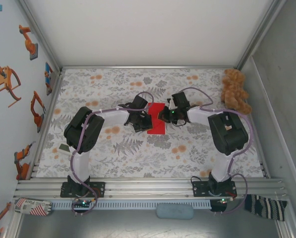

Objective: Fold a paper plane with a square sheet of paper (pick it up from the middle)
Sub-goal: Fold the triangle a second time at the center of the table.

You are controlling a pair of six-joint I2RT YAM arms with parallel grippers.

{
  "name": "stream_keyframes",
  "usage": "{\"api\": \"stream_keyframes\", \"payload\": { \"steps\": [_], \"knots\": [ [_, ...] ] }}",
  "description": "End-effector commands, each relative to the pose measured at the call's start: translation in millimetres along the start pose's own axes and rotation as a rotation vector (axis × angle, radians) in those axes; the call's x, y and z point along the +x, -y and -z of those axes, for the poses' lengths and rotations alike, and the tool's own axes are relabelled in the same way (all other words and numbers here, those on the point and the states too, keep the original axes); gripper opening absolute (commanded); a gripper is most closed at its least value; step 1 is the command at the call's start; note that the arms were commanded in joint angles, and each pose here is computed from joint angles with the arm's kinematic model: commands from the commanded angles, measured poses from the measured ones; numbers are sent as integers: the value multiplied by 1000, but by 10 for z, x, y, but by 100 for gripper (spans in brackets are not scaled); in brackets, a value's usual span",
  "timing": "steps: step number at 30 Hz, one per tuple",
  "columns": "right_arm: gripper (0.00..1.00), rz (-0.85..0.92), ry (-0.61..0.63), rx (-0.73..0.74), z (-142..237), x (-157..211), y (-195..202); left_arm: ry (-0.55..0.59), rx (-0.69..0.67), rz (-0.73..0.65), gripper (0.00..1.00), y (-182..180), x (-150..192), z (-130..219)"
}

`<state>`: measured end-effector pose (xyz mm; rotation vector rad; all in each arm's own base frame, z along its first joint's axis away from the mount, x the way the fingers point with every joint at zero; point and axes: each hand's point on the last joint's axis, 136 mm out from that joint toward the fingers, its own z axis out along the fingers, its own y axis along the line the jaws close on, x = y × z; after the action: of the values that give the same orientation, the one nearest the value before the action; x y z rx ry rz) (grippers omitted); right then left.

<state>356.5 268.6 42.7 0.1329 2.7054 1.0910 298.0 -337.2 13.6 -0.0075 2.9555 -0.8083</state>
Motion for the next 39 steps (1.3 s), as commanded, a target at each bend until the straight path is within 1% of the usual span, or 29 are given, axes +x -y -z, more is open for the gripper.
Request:
{"api": "stream_keyframes", "payload": {
  "steps": [1,7,9,13,16,21,27,34,39],
  "knots": [
    [0,-30,-37,-23,-154,57,-48,-65,-106,45,0,-290,161,-62],
    [0,-52,-56,52,-228,100,156,-55,-87,32,0,-208,124,-13],
    [0,-56,-63,88,-235,117,236,-46,-50,-6,0,-85,76,48],
    [0,-64,-83,135,-260,178,363,0,30,-101,4,189,-41,224],
    [0,-71,-95,145,-280,207,410,-1,68,-119,5,294,-56,238],
    [0,-88,-106,168,-293,239,471,-31,73,-85,5,237,-9,118],
    [0,-107,-121,215,-286,282,564,-42,79,-65,5,192,58,91],
    [0,-119,-136,259,-277,312,641,-55,53,-49,5,66,138,55],
    [0,-122,-140,270,-281,318,660,-46,34,-49,5,13,134,64]
  ]
}}
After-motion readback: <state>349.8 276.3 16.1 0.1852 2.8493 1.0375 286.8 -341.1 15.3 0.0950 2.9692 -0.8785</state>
